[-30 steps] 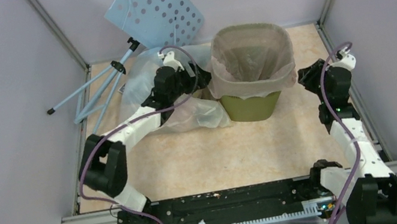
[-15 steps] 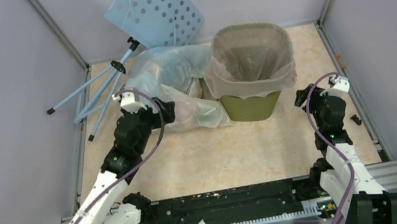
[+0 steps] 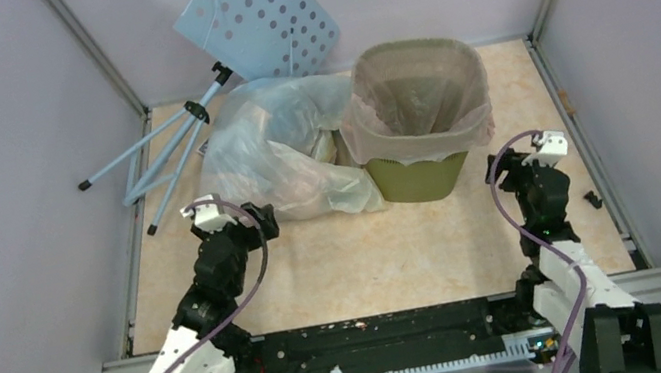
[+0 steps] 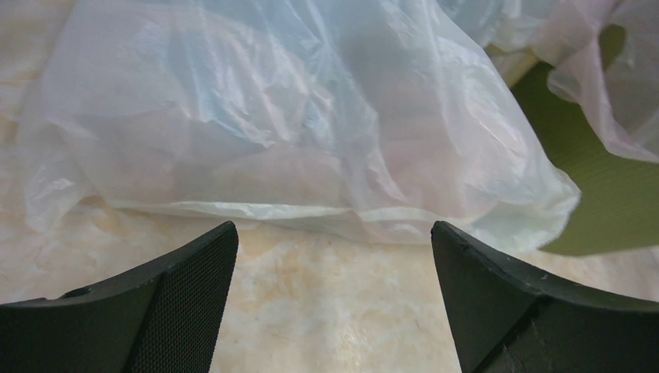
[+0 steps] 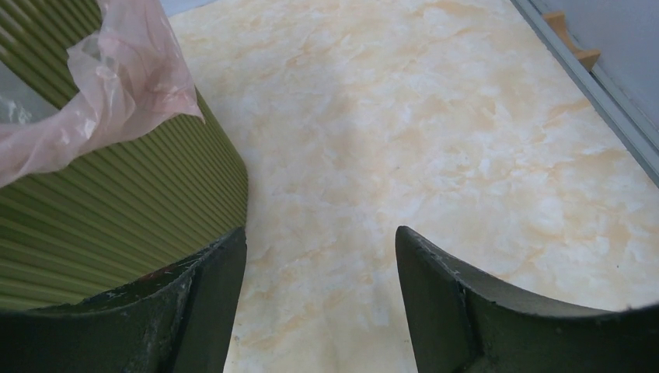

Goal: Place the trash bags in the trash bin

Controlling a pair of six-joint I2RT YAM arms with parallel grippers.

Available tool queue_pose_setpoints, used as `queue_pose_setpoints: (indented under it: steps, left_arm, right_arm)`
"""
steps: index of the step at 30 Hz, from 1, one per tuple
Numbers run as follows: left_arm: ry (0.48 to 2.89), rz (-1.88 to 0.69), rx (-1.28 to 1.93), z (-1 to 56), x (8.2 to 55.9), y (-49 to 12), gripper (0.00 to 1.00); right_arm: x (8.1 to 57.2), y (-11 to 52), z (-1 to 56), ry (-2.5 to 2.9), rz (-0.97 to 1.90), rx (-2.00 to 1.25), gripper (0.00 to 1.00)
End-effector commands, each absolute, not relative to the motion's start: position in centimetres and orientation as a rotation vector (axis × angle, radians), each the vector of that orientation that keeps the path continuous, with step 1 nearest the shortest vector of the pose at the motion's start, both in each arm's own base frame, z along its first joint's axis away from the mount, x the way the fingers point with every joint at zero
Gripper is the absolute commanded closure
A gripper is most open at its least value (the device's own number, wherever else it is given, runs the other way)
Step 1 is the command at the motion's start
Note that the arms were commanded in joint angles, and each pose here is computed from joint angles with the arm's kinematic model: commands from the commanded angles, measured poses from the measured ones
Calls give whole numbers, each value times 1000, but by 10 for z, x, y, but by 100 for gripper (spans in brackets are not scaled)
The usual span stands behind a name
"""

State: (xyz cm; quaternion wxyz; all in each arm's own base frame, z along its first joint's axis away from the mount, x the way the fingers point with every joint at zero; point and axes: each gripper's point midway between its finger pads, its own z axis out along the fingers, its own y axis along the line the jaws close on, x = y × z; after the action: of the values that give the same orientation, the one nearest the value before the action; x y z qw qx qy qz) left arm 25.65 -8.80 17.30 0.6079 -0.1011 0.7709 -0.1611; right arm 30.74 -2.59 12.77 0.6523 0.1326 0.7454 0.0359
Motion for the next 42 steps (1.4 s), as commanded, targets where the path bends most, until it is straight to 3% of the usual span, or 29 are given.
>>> queue_pose_setpoints:
  steps: [1, 9, 15, 17, 18, 20, 30, 42]
  left_arm:
    - [1602, -234, -298, 193, 284, -67, 1]
    - [1612, -120, -169, 180, 315, -78, 1]
    - [1638, 161, -196, 173, 343, -45, 1]
    - [1633, 127, -199, 168, 350, -37, 1]
    - [1633, 79, -182, 164, 353, -37, 1]
    - [1620, 18, -154, 161, 356, -38, 1]
    - [1678, 153, 77, 129, 370, -28, 1]
    - [1657, 7, 191, 91, 379, -34, 1]
  right_arm:
    - [317, -23, 143, 1595, 46, 214, 30]
    - [340, -23, 129, 1567, 5, 165, 30]
    - [359, -19, 112, 1558, -23, 120, 28]
    - [359, -17, 106, 1613, -34, 105, 27]
    - [360, -19, 105, 1609, -42, 120, 18]
    - [363, -19, 106, 1613, -42, 124, 13]
    - [367, -6, 103, 1633, -3, 29, 11]
    - [367, -5, 104, 1630, -2, 28, 10]
